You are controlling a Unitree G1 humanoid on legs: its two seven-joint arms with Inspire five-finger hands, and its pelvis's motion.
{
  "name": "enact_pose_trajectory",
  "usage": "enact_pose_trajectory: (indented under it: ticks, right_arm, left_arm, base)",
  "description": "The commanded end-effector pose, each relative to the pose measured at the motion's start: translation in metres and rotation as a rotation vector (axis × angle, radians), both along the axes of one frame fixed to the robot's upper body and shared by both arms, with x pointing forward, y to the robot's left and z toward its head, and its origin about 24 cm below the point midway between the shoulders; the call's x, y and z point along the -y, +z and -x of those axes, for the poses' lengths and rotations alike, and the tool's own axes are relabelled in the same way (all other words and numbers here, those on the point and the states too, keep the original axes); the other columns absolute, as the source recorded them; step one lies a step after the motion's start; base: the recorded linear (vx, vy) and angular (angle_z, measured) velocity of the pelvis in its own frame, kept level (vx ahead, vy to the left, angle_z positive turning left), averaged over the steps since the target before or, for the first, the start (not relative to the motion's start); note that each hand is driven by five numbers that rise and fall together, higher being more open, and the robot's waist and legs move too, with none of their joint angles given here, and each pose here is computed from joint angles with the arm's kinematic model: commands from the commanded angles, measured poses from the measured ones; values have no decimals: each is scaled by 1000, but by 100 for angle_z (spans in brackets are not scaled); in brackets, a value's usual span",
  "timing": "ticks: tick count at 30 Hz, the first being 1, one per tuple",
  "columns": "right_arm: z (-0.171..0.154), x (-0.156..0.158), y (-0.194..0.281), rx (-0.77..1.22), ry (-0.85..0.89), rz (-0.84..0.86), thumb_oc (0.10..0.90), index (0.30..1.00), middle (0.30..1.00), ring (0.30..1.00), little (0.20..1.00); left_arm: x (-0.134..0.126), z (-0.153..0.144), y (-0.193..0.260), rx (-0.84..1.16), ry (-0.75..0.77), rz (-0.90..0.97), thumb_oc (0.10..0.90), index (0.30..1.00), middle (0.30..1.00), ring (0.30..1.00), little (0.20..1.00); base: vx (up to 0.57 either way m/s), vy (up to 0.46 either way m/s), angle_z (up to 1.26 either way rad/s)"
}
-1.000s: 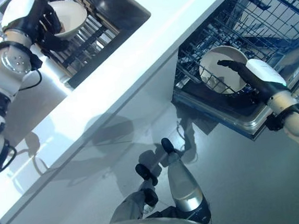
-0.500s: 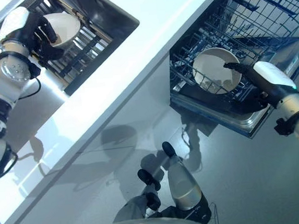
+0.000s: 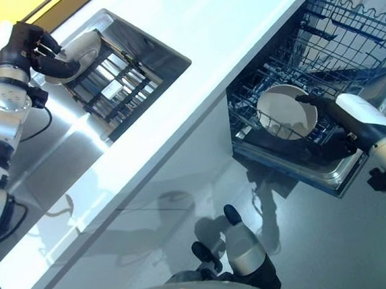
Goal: Pick up plates and place into dishwasher.
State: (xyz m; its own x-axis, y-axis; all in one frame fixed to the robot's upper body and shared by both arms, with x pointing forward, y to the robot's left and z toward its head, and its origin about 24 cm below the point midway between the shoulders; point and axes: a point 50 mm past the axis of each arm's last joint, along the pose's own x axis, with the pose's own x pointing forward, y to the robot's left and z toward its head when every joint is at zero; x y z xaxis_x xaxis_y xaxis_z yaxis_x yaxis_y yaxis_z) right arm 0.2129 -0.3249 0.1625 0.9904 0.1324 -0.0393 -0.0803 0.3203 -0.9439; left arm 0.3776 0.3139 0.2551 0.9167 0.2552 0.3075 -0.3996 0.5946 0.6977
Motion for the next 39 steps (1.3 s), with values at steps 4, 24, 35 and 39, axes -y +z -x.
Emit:
enact_pose_trajectory:
  ticks: [4, 24, 35, 39]
  right_arm:
    - [6, -13, 45, 205, 108, 48, 800, 900, 900, 900, 900]
    - [7, -15, 39, 254, 120, -167, 800, 900, 900, 900, 900]
    - [4, -19, 43, 237, 143, -263, 800, 900, 900, 900, 900]
    - [-1, -17, 41, 190, 162, -394, 800, 900, 900, 900, 900]
  left_arm:
    - [-22, 25, 44, 212, 20, -28, 100, 300, 300, 300, 200]
    - [47, 29, 57, 249, -395, -215, 100, 300, 300, 300, 200]
    - [72, 38, 81, 299, -515, -324, 100, 300, 300, 300, 200]
    - [88, 45, 89, 325, -609, -348, 100, 300, 300, 300, 200]
  base:
    - [0, 0, 0]
    - [-40, 5, 2]
    - [-18, 14, -1]
    - [-48, 40, 1]
